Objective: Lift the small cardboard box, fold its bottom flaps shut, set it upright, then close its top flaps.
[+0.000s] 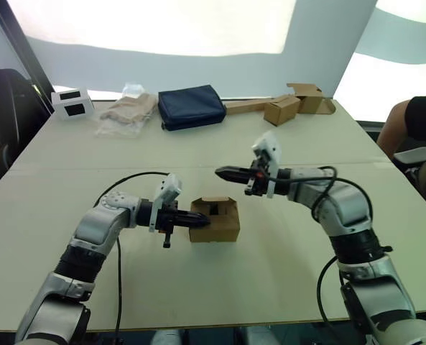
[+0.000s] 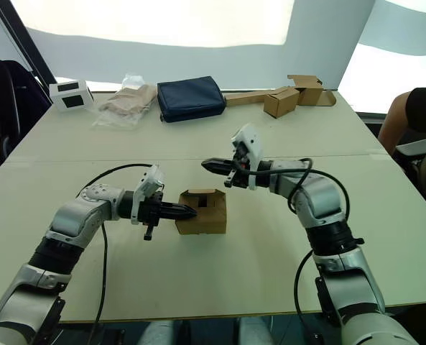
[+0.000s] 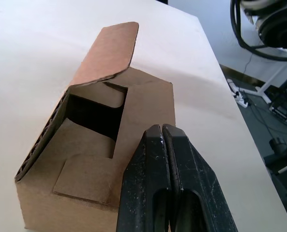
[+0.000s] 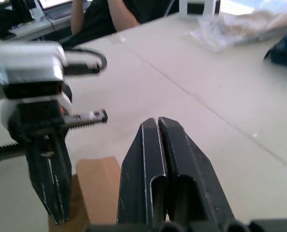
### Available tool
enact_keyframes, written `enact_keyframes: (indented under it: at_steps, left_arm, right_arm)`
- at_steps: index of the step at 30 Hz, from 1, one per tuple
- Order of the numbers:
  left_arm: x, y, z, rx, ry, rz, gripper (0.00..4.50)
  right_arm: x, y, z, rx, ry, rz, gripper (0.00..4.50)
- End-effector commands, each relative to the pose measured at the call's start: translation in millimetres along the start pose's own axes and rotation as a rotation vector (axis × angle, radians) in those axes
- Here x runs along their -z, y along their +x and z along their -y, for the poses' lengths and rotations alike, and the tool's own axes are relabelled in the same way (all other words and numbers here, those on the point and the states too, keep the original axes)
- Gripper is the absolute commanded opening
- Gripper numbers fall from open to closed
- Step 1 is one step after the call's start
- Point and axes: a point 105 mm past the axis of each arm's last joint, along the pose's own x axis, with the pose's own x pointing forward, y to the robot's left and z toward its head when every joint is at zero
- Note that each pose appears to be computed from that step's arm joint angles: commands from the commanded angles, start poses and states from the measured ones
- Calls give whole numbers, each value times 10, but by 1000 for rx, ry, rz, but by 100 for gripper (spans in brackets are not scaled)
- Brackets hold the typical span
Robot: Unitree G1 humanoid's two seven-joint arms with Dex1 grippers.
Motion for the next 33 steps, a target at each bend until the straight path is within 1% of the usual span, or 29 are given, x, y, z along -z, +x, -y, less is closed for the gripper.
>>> enact_keyframes:
  at_steps: [1, 4, 8, 10, 14, 19, 22, 25, 29, 33]
  left_arm:
    - [-44, 8, 12, -8, 17, 5, 2]
    - [-51, 20, 16, -12, 18, 7, 2]
    - [-53, 17, 11, -19, 19, 7, 2]
    - [-55, 13, 3, -21, 19, 8, 2]
    - [-32, -28, -12, -28, 14, 8, 2]
    - [-63, -117, 23, -26, 20, 11, 2]
    - [-153, -173, 66, -20, 39, 18, 2]
    - [-296, -220, 34, -41, 76, 35, 2]
    - [-482, -205, -106, -79, 95, 85, 2]
    - [-489, -106, -225, -87, 102, 89, 2]
  right_arm:
    - [8, 65, -87, -62, -51, -9, 0]
    - [160, 81, -145, -88, -54, -53, 0]
    - [288, 77, -189, -104, -58, -96, 0]
    - [345, 76, -174, -97, -69, -119, 0]
    - [570, 56, -101, -60, -79, -188, 0]
    - [707, 10, -105, -59, -94, -234, 0]
    - [727, -13, -109, -57, -102, -239, 0]
    - [708, -25, -116, -50, -100, -228, 0]
    - [675, -43, -162, -43, -92, -209, 0]
    - [648, -90, -237, -36, -88, -194, 0]
